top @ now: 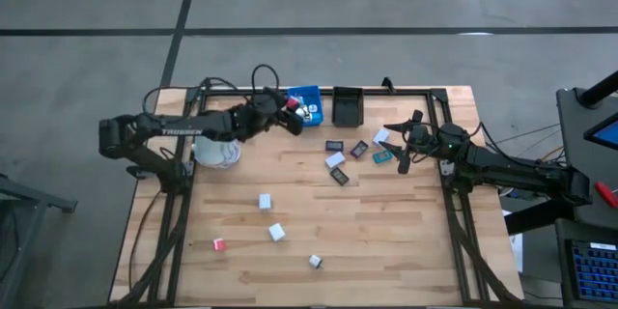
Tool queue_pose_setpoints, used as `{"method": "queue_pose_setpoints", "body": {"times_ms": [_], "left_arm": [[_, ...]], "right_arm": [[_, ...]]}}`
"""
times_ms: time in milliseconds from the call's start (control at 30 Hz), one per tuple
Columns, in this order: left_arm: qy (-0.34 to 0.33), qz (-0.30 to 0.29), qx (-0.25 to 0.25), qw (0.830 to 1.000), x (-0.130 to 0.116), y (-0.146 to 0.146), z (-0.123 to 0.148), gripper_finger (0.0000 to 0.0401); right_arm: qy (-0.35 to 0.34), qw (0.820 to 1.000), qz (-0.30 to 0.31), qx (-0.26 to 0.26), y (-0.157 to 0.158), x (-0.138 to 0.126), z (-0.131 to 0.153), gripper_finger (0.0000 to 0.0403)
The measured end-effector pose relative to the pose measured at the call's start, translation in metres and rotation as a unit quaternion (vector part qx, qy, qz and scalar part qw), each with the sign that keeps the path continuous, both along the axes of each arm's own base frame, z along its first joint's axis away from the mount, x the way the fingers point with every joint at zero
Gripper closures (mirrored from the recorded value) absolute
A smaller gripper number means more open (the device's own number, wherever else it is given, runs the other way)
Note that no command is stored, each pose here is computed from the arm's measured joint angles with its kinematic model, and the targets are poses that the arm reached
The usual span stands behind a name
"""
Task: Pick & Place Office items
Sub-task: Put the right small red adapter into the blue basket
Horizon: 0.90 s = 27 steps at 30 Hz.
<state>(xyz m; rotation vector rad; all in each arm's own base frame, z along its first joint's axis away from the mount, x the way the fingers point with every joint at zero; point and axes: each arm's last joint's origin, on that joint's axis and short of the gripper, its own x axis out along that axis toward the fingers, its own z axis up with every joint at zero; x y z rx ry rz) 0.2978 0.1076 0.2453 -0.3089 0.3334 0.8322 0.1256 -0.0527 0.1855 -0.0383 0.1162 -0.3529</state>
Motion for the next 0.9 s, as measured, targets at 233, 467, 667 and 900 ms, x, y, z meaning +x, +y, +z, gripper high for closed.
{"method": "queue_pose_setpoints", "body": {"times_ms": [233,467,667,900], "left_arm": [[0.012,-0.007,-0.039,0.999,-0.002,0.031,-0.015,0.0250],[0.031,-0.026,-0.062,0.997,0.016,0.053,-0.027,0.0248],[0.056,-0.043,-0.072,0.995,0.031,0.061,-0.040,0.0248],[0.082,-0.041,-0.100,0.991,0.040,0.066,-0.066,0.0247]], "right_arm": [[0.000,1.000,0.000,0.000,0.000,0.000,0.000,0.0147],[0.000,1.000,0.000,0.000,0.000,0.000,0.000,0.0147],[0.000,1.000,0.000,0.000,0.000,0.000,0.000,0.0147],[0.000,1.000,0.000,0.000,0.000,0.000,0.000,0.0147]]}}
